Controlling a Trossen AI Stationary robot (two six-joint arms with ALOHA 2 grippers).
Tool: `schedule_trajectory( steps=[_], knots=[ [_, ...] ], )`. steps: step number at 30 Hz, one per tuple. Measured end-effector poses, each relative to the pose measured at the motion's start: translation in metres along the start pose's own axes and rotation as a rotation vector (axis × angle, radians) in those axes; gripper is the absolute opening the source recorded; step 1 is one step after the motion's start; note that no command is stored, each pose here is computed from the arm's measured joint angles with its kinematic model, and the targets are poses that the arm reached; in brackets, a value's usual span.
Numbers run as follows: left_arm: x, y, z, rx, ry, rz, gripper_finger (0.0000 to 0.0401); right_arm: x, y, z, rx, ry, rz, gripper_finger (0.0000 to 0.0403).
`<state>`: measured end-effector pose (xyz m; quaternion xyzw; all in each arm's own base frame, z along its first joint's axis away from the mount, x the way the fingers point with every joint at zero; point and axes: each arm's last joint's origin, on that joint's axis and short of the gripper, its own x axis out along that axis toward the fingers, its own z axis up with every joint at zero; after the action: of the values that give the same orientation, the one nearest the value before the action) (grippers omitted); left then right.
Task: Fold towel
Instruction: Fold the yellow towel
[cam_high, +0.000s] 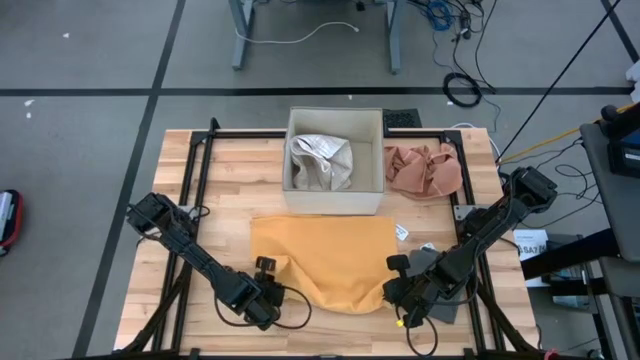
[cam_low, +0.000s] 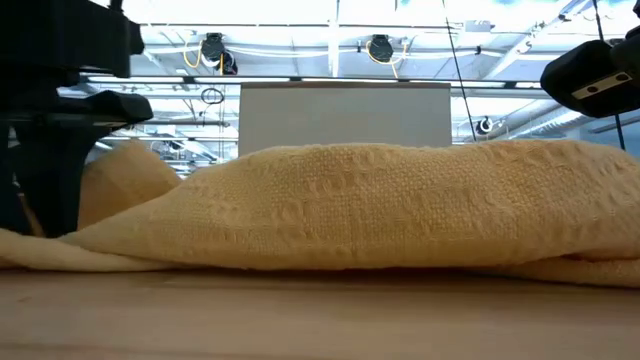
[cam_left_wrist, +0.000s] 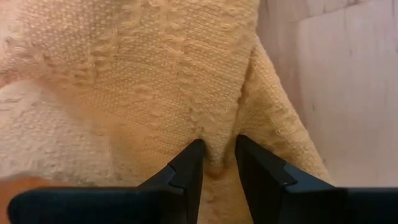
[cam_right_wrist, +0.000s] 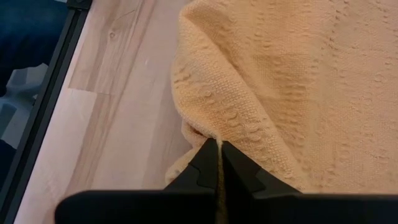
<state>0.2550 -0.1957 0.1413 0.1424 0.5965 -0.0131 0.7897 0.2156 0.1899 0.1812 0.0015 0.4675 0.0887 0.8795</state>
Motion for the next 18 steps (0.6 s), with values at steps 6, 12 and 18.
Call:
schedule_trajectory(
  steps=[6, 12, 18],
  knots=[
    [0.003, 0.006, 0.003, 0.048, 0.006, 0.005, 0.0034, 0.0, 0.0, 0.0, -0.003, 0.0, 0.0, 0.0],
    [-0.005, 0.007, 0.004, 0.089, -0.001, -0.006, 0.0005, 0.0, 0.0, 0.0, -0.004, 0.004, 0.002, 0.0],
    [-0.036, 0.013, 0.011, 0.065, -0.103, -0.038, 0.0003, 0.0, -0.001, -0.002, -0.012, 0.023, -0.009, 0.0]
  ],
)
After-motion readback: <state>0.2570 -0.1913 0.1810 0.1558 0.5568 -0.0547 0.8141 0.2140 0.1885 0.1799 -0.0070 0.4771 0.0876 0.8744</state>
